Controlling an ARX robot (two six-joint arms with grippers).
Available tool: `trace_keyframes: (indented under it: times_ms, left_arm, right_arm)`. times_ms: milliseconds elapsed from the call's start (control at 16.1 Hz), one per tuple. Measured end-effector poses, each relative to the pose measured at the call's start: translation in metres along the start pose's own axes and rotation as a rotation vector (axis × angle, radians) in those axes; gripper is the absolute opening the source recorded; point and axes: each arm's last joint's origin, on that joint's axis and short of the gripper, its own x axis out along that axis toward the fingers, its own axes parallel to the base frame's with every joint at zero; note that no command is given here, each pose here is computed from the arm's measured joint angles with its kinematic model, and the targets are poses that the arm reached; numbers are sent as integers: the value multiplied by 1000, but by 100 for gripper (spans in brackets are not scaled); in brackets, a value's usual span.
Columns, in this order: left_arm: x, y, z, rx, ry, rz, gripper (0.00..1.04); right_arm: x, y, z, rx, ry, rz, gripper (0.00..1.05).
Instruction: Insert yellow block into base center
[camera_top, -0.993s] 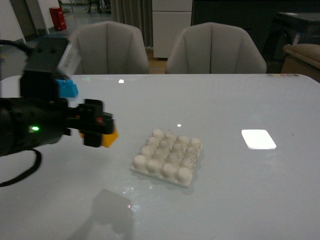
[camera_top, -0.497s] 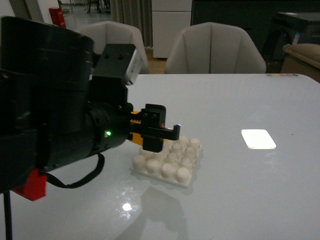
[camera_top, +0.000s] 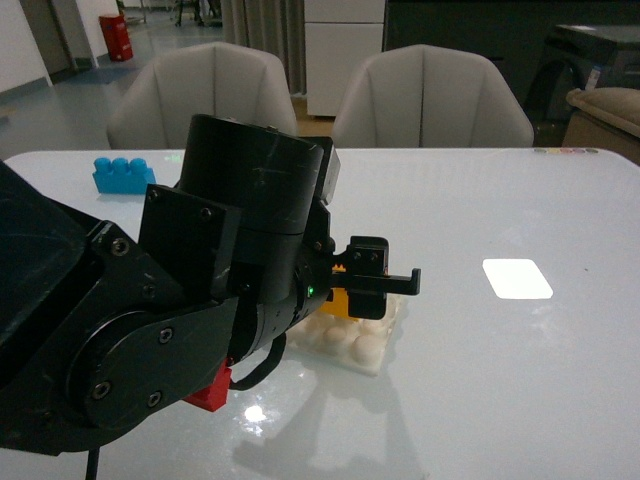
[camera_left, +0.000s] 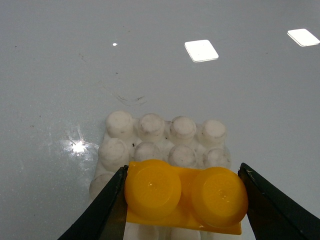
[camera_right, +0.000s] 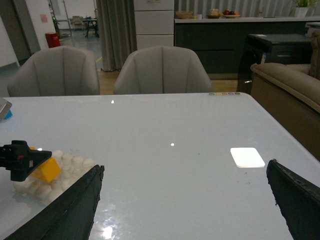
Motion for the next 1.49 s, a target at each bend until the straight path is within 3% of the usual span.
trace_keyframes:
  times_ms: [1179, 1241, 1428, 1490]
  left_arm:
    - [30, 9, -11, 25, 76, 14, 58]
    - [32, 9, -12, 21, 85, 14, 64]
    - [33, 12, -11, 11, 88, 13, 97]
    - [33, 13, -9, 7, 83, 15, 99]
  right_arm:
    - [0, 0, 0, 0, 0, 0, 98]
    - [0, 0, 0, 0, 0, 0, 98]
    - [0, 0, 0, 0, 0, 0, 98]
    - [0, 0, 0, 0, 0, 0, 98]
